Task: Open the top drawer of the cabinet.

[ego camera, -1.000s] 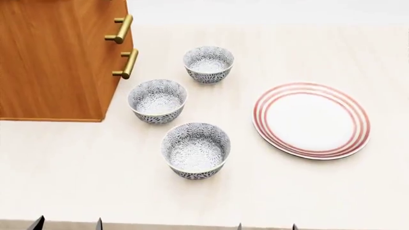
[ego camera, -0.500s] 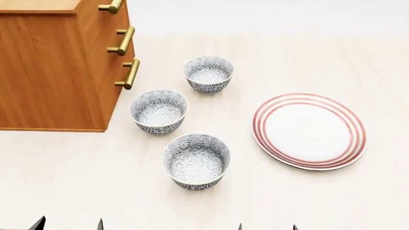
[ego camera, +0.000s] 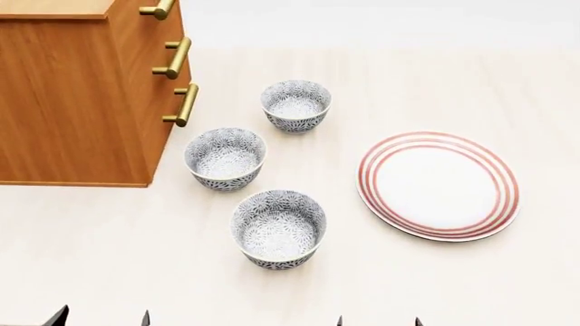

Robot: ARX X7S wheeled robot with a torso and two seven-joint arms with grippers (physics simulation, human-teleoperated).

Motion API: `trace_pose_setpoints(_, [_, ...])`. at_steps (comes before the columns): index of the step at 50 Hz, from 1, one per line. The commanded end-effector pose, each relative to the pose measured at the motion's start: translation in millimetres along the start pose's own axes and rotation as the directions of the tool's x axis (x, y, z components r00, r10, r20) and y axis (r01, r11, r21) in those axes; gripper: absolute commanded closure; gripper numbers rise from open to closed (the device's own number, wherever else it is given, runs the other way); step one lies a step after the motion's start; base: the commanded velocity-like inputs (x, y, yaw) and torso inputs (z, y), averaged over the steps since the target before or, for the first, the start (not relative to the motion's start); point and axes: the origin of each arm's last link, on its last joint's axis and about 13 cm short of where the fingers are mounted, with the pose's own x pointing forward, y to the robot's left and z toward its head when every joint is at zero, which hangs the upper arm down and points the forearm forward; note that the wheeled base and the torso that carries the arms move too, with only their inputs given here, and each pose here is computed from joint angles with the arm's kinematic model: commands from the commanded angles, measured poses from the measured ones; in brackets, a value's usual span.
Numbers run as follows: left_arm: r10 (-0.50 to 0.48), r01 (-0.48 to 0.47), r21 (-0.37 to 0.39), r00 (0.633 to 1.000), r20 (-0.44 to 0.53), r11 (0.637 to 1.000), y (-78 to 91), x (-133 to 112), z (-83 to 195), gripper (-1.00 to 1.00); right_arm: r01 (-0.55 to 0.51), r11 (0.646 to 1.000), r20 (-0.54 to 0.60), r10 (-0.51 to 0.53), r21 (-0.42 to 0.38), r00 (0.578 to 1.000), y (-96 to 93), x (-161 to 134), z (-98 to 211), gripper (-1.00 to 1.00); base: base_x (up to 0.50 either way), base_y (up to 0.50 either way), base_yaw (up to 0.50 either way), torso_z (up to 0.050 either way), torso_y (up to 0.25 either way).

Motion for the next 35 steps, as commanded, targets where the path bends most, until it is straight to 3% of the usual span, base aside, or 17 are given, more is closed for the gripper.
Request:
trace_pose_setpoints(1, [-0.049, 0.049, 0.076, 0.999, -0.006, 0.996, -2.5, 0.2, 28.6, -1.0, -0.017, 1.0, 0.02, 0.017, 0.001, 1.0, 0.4, -3.3, 37.9, -1.0, 0.0, 0.0, 0.0, 0.0, 0.0])
trace_pose_setpoints(4, [-0.037, 0.034, 0.094, 0.999, 0.037, 0.995, -2.2, -5.9, 55.3, -1.0, -0.025, 1.0, 0.041, 0.026, -0.012, 0.999, 0.7, -4.9, 68.9, -1.0, 0.0, 0.0, 0.0, 0.0, 0.0])
trace_pose_setpoints(7, [-0.04, 0.038, 0.042, 0.997, 0.06, 0.998, -0.8, -11.6, 96.1, -1.0, -0.026, 1.0, 0.062, 0.026, -0.013, 0.998, 0.8, -1.8, 92.2, -1.0, 0.0, 0.0, 0.0, 0.0, 0.0])
trace_pose_setpoints(12, [-0.03, 0.032, -0.013, 0.994, 0.107, 0.999, 1.4, -8.9, 132.4, -1.0, -0.038, 0.999, 0.102, 0.04, -0.017, 0.994, 3.4, -3.8, 117.9, -1.0, 0.0, 0.0, 0.0, 0.0, 0.0])
trace_pose_setpoints(15, [-0.037, 0.037, -0.003, 0.992, 0.12, 0.999, 1.8, -10.9, 145.0, -1.0, -0.047, 0.999, 0.127, 0.049, -0.019, 0.991, 4.0, -8.1, 130.2, -1.0, 0.0, 0.0, 0.0, 0.0, 0.0])
trace_pose_setpoints(28, [-0.051, 0.045, 0.047, 0.991, 0.121, 0.998, -1.2, -18.3, 138.4, -1.0, -0.048, 0.999, 0.147, 0.049, -0.011, 0.988, -1.3, -16.3, 135.4, -1.0, 0.0, 0.0, 0.0, 0.0, 0.0])
trace_pose_setpoints(35, [-0.017, 0.014, 0.023, 0.994, 0.11, 1.0, 1.5, -13.8, 135.0, -1.0, -0.052, 0.999, 0.144, 0.052, -0.007, 0.988, -1.9, -16.7, 132.5, -1.0, 0.0, 0.0, 0.0, 0.0, 0.0])
